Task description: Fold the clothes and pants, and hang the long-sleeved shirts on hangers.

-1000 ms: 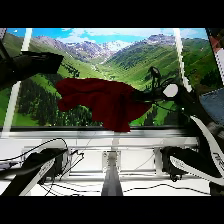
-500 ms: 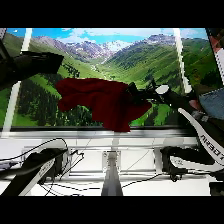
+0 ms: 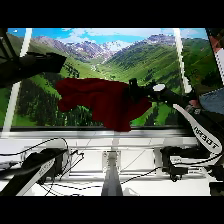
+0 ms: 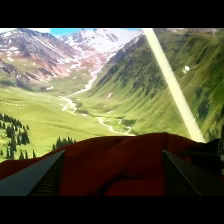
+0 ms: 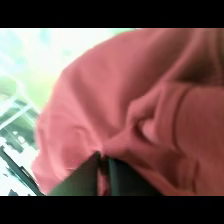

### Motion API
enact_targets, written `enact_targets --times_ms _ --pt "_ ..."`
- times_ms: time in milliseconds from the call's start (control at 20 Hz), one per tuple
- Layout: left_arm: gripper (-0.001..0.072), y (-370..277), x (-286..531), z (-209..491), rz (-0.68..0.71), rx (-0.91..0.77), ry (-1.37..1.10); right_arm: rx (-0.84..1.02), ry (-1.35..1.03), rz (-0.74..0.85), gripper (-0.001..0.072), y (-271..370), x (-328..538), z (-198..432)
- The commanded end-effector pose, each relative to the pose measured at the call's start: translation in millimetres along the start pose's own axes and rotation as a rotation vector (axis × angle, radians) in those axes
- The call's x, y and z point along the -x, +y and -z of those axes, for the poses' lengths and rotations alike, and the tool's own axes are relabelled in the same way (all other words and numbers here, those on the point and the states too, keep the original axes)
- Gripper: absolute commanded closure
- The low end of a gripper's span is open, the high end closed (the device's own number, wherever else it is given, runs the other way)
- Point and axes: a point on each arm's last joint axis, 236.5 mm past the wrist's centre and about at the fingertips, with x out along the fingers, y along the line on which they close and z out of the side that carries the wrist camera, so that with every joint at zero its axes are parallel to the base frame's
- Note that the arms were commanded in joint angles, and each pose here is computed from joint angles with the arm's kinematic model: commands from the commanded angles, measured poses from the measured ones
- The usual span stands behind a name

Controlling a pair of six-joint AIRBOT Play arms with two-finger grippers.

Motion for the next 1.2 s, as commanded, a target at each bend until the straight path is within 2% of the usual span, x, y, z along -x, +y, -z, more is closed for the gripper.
enact_targets --times_ms 0,150,250,400,500,600,750,1050,1150 --pt "0.0012 4 -3 -5 -0.011 0.001 -0.019 0.126 -0.06 -0.045 0.0695 36 5 -15" --pt "0.0019 14 5 -22 -0.047 0.001 -0.09 0.343 -0.105 -0.04 0.0695 74 34 -40" --pt "0.0019 24 18 -34 -0.078 0.038 -0.146 0.58 -0.154 -0.001 0.0695 96 77 -68" --pt "0.0019 49 39 -37 -0.142 0.111 -0.17 1.028 -0.189 0.182 0.0695 99 178 -105" --pt "0.0019 63 45 -21 -0.168 0.145 -0.108 1.222 -0.162 0.369 0.0695 72 248 -118" --pt "0.0019 68 43 12 -0.167 0.176 0.03 1.282 -0.134 0.561 0.0694 33 307 -128" --pt "0.0019 67 37 75 -0.142 0.218 0.277 1.209 -0.155 0.799 0.0695 -13 371 -147" --pt "0.002 65 3 198 -0.08 0.372 0.585 1.177 -0.177 0.735 0.0694 -9 370 -148" --pt "0.002 47 -21 233 0.008 0.43 0.624 1.183 -0.178 0.696 0.0695 -3 365 -145"
